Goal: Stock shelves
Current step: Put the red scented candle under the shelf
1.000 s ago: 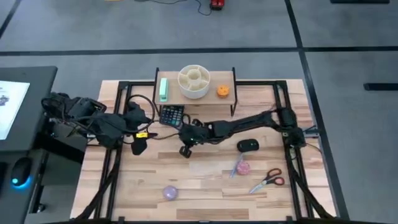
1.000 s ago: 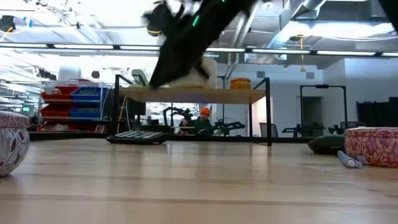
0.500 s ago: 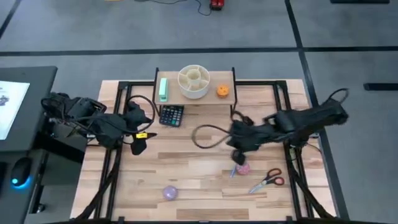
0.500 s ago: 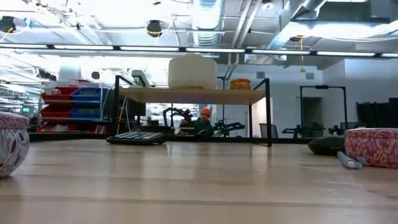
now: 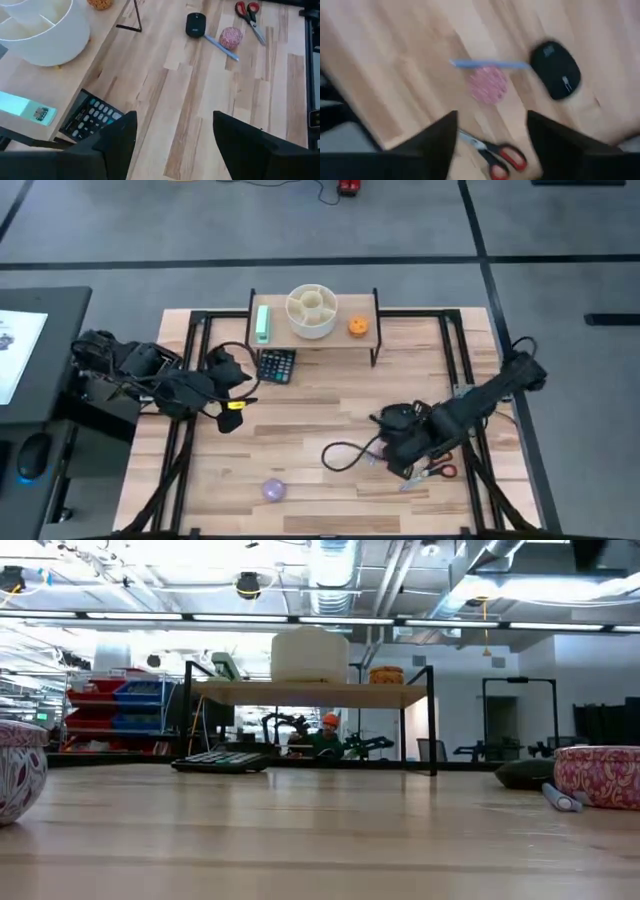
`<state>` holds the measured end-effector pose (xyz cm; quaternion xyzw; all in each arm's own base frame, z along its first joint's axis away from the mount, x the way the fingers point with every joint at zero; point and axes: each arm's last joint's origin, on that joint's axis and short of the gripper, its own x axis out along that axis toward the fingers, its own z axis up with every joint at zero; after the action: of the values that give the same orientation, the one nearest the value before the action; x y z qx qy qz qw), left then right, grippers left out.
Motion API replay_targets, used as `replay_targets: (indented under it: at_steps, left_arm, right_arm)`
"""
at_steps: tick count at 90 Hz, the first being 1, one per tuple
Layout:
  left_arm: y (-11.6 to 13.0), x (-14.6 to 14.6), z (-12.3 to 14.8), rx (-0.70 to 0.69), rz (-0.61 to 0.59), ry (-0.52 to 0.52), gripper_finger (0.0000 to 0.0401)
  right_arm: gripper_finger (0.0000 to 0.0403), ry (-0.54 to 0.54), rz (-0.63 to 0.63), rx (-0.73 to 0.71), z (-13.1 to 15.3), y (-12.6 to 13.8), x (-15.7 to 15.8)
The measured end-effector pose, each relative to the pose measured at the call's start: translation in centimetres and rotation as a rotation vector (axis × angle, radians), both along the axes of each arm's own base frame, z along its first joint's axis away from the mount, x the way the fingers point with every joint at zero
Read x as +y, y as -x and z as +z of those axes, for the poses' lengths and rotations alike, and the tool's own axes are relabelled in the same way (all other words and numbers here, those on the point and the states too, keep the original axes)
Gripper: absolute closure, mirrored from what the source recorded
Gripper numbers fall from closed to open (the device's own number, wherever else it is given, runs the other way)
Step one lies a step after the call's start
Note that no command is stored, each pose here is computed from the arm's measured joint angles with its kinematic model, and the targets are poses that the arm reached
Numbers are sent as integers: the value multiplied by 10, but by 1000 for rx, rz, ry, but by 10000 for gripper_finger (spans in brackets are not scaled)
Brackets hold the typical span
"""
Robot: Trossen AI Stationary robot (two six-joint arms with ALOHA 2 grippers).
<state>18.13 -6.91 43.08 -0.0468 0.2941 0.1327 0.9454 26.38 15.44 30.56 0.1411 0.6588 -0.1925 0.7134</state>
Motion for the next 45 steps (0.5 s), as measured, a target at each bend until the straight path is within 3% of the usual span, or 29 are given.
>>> replay_targets:
  at_steps: [20, 31, 45]
  left_arm:
    - [1, 0, -2, 22, -7, -3, 164]
    - [3, 1, -3, 43, -12, 6, 164]
    - [4, 1, -3, 52, -16, 8, 164]
  right_arm:
    - [14, -62, 81, 111, -45, -30, 17]
    - [9, -66, 82, 114, -69, -28, 19]
    - [16, -98, -27, 109, -98, -19, 7]
